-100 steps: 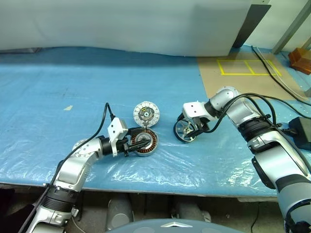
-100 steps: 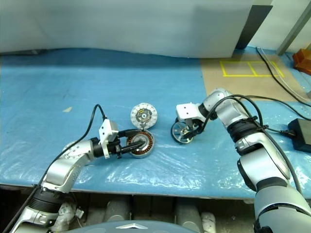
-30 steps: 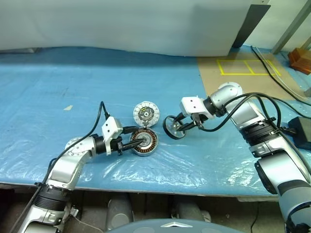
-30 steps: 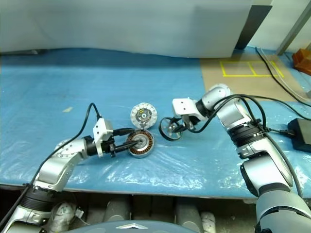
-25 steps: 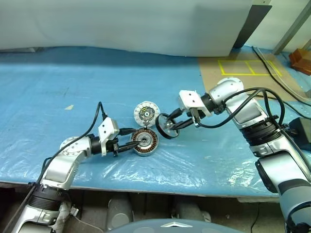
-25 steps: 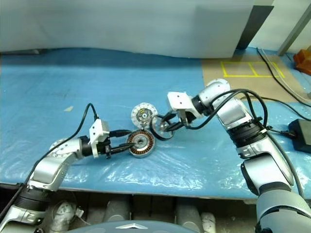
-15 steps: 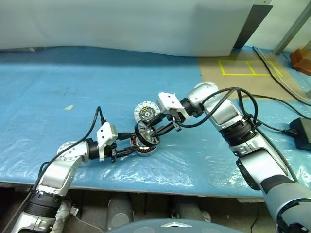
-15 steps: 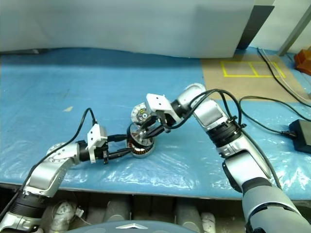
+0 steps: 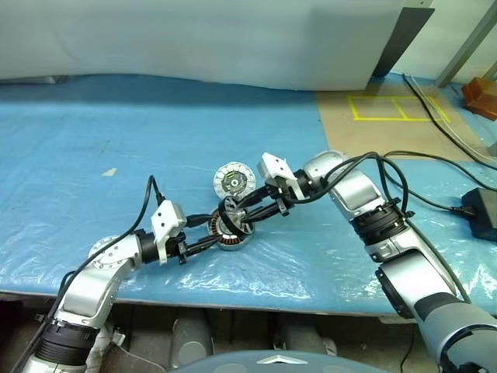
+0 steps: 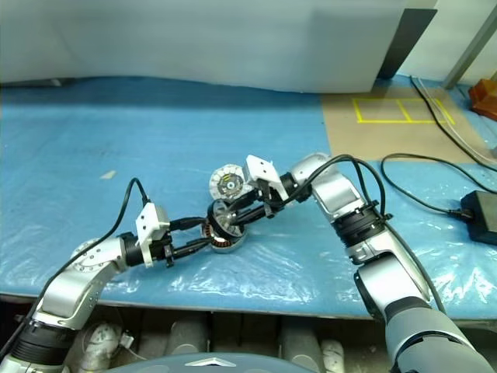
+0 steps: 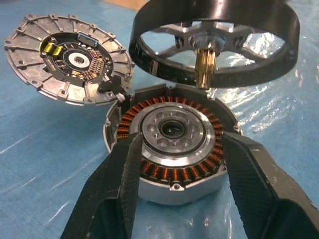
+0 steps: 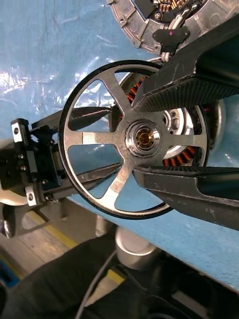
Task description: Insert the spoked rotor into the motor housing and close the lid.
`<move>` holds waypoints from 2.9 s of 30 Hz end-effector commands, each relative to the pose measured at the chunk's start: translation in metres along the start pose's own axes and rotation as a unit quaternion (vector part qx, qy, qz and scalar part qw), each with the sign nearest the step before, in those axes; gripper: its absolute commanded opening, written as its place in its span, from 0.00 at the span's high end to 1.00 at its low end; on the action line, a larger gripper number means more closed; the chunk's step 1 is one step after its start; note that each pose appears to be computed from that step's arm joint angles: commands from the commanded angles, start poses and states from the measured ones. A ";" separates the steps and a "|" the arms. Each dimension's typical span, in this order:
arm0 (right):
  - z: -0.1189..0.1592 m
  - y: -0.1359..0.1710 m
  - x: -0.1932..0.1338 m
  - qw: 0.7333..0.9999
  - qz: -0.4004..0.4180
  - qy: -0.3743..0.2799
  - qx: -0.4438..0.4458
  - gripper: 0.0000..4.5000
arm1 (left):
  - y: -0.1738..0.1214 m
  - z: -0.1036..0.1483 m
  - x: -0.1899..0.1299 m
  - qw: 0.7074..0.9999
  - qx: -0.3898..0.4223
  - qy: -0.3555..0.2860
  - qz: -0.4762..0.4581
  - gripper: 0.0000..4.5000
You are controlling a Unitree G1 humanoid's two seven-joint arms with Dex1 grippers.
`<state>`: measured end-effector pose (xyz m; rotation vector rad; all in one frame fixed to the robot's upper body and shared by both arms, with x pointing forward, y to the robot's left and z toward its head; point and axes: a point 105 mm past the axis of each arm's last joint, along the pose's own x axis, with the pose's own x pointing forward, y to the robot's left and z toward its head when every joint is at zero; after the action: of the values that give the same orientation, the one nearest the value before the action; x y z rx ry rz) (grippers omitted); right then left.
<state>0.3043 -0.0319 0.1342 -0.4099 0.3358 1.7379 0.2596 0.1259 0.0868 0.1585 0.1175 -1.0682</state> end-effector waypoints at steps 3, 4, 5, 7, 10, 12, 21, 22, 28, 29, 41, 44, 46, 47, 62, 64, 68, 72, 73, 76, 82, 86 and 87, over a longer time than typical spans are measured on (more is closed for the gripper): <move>0.008 0.000 0.002 0.999 -0.019 -0.035 -0.004 0.73 | 0.000 0.011 0.000 1.000 0.016 -0.011 -0.011 0.42; 0.005 0.000 0.002 0.999 -0.023 -0.031 -0.002 0.73 | 0.001 0.011 -0.001 1.000 0.016 -0.010 -0.010 0.42; 0.001 0.000 0.002 0.999 -0.027 -0.026 -0.001 0.73 | 0.003 0.011 -0.002 1.000 0.018 -0.009 -0.010 0.42; -0.005 0.000 0.002 0.999 -0.032 -0.019 0.003 0.73 | 0.004 0.011 -0.002 1.000 0.019 -0.007 -0.011 0.42; -0.011 0.001 0.000 0.999 -0.035 -0.015 0.012 0.73 | 0.004 0.011 -0.002 1.000 0.020 -0.007 -0.013 0.42; -0.015 0.002 0.002 0.999 -0.035 -0.011 0.015 0.73 | 0.004 0.012 -0.001 1.000 0.020 -0.008 -0.014 0.42; -0.022 -0.001 0.001 0.999 -0.045 0.027 -0.014 0.73 | 0.003 0.012 0.003 1.000 0.020 -0.012 -0.017 0.42; -0.025 -0.004 0.001 0.998 -0.053 0.040 -0.019 0.65 | 0.003 0.012 0.004 1.000 0.020 -0.013 -0.016 0.42; -0.011 -0.003 -0.003 0.998 -0.050 0.033 -0.016 0.30 | 0.003 0.010 0.007 1.000 0.016 -0.013 -0.016 0.42; -0.007 -0.002 -0.004 0.998 -0.048 0.028 -0.017 0.30 | 0.003 0.010 0.007 1.000 0.015 -0.014 -0.017 0.42; 0.039 0.006 -0.017 0.998 -0.031 -0.061 -0.003 0.30 | 0.006 0.008 0.008 1.000 0.013 -0.013 -0.013 0.42; 0.040 0.004 -0.017 0.997 -0.033 -0.066 0.003 0.30 | 0.008 0.006 0.005 1.000 0.013 -0.008 -0.009 0.42; 0.038 0.002 -0.017 0.997 -0.040 -0.065 0.008 0.30 | 0.009 0.003 0.003 1.000 0.013 -0.003 -0.009 0.42; 0.037 0.001 -0.017 0.997 -0.042 -0.065 0.010 0.30 | 0.008 0.002 0.003 1.000 0.013 -0.002 -0.009 0.42; 0.020 -0.002 -0.010 0.998 -0.041 -0.036 0.019 0.30 | 0.004 -0.020 -0.036 0.996 0.020 0.074 -0.035 0.42; 0.020 -0.003 -0.009 0.998 -0.041 -0.035 0.018 0.30 | 0.005 -0.018 -0.035 0.997 0.021 0.071 -0.033 0.42; 0.022 -0.003 -0.009 0.998 -0.040 -0.038 0.017 0.30 | 0.005 -0.016 -0.028 0.997 0.024 0.063 -0.032 0.42; 0.023 0.000 -0.009 0.998 -0.029 -0.042 0.025 0.30 | 0.008 -0.014 -0.018 0.997 0.032 0.056 -0.030 0.42; 0.021 0.002 -0.007 0.999 -0.026 -0.040 0.026 0.30 | 0.008 -0.012 -0.016 0.998 0.032 0.052 -0.031 0.42; 0.015 0.006 0.001 1.000 -0.017 -0.019 0.013 0.30 | 0.007 -0.009 -0.011 0.998 0.032 0.047 -0.032 0.42; 0.015 0.008 0.008 0.999 0.005 0.029 -0.046 0.30 | 0.006 -0.008 -0.010 0.998 0.030 0.045 -0.038 0.42; 0.015 -0.001 0.006 0.997 -0.005 0.041 -0.063 0.30 | 0.008 -0.005 -0.008 0.998 0.035 0.040 -0.035 0.42; 0.016 -0.003 0.005 0.997 -0.010 0.040 -0.066 0.30 | 0.009 -0.002 -0.007 0.998 0.037 0.035 -0.033 0.42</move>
<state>0.3022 -0.0223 0.1352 -0.5505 0.3304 1.7327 0.2620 0.1418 0.0760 0.2497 0.1953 -1.1237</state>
